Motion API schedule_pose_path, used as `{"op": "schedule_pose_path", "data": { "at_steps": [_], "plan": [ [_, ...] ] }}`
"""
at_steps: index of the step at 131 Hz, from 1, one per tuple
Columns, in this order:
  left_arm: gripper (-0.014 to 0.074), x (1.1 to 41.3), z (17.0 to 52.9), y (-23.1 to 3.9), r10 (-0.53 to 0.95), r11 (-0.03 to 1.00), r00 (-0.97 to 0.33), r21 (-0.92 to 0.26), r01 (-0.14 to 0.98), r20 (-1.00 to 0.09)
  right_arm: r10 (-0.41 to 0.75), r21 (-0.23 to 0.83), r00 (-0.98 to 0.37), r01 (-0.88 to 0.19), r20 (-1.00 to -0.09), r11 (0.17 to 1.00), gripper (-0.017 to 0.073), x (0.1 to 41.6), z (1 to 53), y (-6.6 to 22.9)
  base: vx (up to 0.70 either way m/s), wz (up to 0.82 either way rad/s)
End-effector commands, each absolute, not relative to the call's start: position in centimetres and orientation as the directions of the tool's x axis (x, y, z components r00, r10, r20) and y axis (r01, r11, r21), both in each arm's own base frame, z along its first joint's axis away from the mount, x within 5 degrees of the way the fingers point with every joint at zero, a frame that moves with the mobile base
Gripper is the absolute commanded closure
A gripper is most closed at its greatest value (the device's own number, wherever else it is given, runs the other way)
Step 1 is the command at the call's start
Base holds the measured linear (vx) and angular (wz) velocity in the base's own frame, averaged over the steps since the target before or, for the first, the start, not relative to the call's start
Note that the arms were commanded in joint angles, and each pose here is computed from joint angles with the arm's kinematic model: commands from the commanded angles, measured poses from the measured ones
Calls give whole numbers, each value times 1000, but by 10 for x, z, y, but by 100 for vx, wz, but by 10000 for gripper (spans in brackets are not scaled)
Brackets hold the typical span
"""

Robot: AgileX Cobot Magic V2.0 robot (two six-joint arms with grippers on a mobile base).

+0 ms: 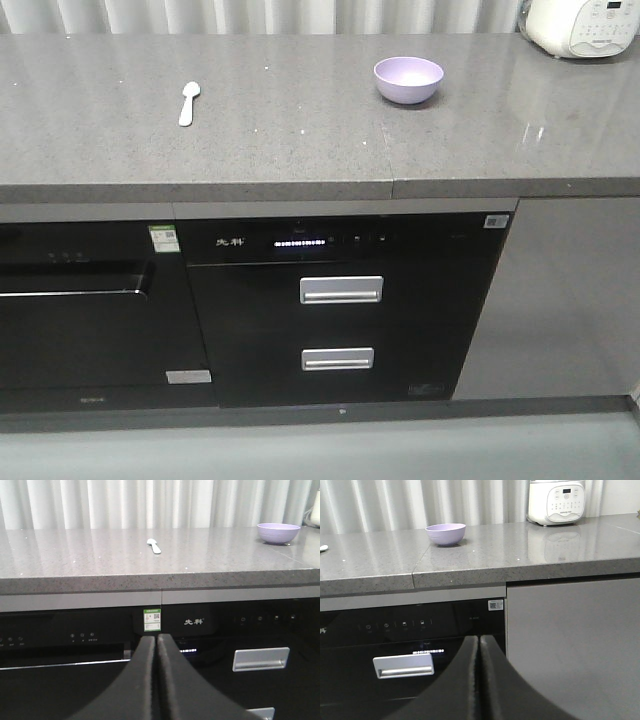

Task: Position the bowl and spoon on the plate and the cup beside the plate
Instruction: 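Drive the base toward the counter holding the spoon and lavender bowl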

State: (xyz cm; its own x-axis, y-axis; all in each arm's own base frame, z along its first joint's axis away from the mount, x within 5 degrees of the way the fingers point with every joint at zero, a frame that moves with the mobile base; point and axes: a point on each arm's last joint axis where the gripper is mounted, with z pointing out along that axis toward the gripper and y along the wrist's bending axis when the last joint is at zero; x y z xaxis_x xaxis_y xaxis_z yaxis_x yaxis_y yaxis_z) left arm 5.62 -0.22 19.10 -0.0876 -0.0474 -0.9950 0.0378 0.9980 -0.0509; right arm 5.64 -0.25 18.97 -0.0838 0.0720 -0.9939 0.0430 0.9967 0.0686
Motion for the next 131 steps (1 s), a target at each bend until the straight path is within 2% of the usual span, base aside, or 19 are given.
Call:
{"op": "schedule_pose_path", "data": {
  "at_steps": [1, 131],
  "plan": [
    [600, 56, 196, -3, -62, 997, -3, -62, 52, -998, 61, 60, -20, 40, -998, 997, 566, 57, 194, -2, 26, -1],
    [600, 56, 196, -3, -62, 997, -3, -62, 52, -998, 61, 60, -20, 40, -998, 997, 566, 57, 194, -2, 26, -1]
  ]
}}
